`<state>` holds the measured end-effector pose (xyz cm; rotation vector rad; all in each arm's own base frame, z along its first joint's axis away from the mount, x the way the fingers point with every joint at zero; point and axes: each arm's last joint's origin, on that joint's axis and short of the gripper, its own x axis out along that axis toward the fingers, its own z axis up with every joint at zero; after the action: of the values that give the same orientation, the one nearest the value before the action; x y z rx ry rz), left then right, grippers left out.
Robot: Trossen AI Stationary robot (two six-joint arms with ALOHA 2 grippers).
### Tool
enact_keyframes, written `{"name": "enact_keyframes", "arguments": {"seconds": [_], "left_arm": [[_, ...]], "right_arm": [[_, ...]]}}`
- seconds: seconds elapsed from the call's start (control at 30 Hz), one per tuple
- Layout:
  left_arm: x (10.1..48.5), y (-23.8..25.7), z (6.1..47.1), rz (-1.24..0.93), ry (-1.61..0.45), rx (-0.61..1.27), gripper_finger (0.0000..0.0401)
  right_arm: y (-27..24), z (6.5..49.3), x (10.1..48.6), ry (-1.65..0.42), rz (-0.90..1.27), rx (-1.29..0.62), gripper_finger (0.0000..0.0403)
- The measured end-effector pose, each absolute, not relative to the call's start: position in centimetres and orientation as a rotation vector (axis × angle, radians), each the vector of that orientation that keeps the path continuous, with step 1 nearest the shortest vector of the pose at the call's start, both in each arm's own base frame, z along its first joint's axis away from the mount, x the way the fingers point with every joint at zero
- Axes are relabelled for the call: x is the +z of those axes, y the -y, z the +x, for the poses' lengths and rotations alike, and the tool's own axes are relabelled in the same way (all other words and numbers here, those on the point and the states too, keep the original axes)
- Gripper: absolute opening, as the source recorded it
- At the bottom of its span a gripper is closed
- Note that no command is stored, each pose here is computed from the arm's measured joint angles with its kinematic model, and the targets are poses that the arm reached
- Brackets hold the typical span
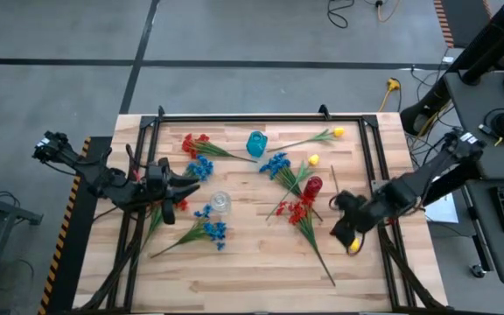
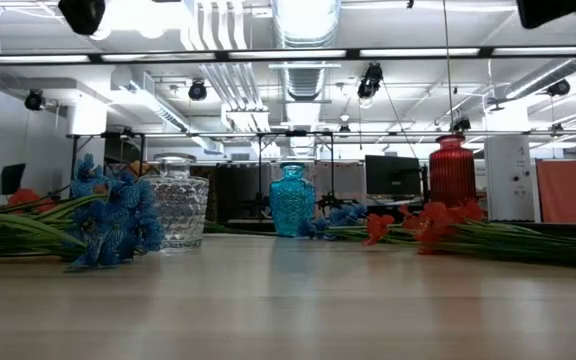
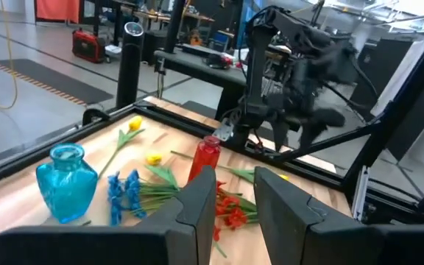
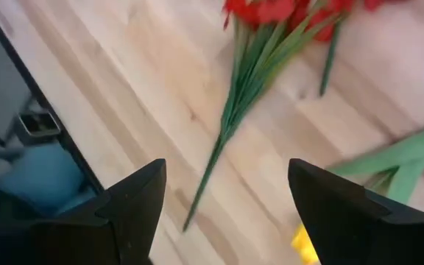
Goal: Sort flowers into vase by color
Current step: Put the bottom right red flowers into the blue vase
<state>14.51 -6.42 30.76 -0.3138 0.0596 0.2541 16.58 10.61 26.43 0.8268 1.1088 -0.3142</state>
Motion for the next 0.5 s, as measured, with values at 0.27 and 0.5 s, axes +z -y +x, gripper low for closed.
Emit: {"name": "enact_keyframes", "arguments": {"seconds": [0.27,0.5], "left_arm": [[32.1,7.8,16.7,-0.311,-0.050,0.246,0.0078],[32.7,9.2,19.2,-0.275,-0.052,0.281,0.0078]], "right_arm": [[-15.3,19.2,25.3,-1.268,0.719,-0.355,0.0291],[-16.6,20.3,24.4,-1.367,0.610,-0.376,0.0330]]}}
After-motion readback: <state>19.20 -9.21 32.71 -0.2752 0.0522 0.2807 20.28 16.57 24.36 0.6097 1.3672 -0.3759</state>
